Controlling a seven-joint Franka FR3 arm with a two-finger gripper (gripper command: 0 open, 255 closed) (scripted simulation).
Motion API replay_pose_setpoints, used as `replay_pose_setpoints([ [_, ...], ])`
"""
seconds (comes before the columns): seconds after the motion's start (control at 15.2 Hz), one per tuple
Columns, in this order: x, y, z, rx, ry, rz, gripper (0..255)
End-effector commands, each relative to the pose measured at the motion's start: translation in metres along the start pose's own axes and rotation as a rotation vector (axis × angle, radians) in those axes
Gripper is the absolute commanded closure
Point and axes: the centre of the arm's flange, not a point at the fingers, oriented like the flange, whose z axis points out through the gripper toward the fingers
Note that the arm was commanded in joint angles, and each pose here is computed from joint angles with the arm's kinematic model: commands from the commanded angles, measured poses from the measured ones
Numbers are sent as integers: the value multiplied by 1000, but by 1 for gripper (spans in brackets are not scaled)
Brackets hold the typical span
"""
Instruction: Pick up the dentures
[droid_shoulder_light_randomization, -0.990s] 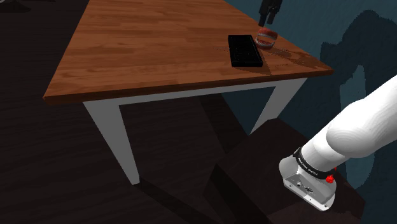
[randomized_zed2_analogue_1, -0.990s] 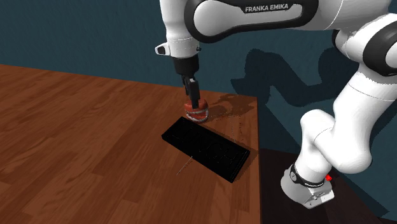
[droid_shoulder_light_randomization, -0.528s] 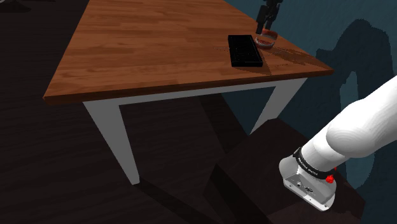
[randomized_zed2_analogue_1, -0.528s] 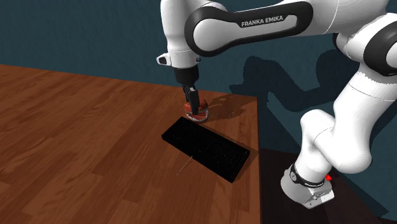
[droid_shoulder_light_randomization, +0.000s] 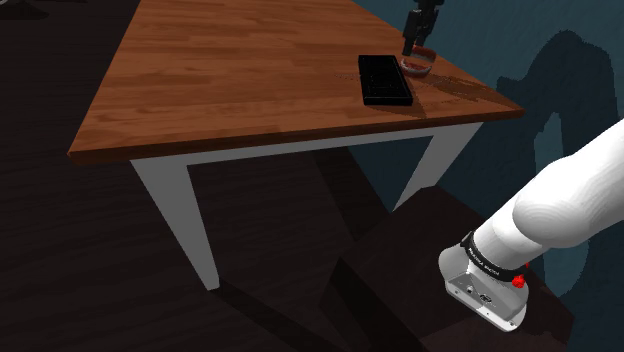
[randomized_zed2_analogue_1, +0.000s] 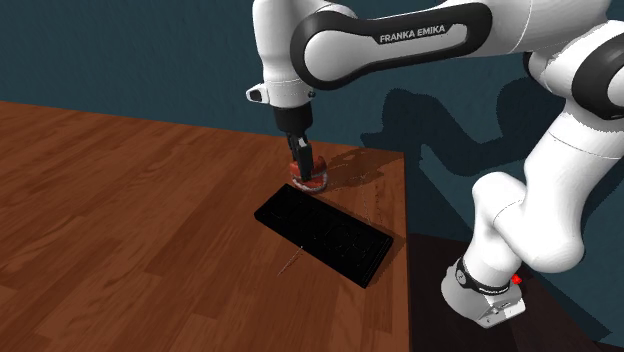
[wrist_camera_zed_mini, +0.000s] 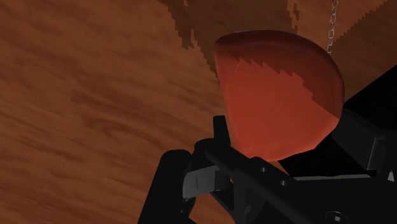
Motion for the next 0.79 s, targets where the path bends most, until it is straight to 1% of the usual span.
replay_pose_setpoints([
  [0.0,0,0,1,1,-3,1,255],
  [0.07,1,1,1,1,-3,1,255],
  [0.73,-4,-2,-51,1,-3,1,255],
])
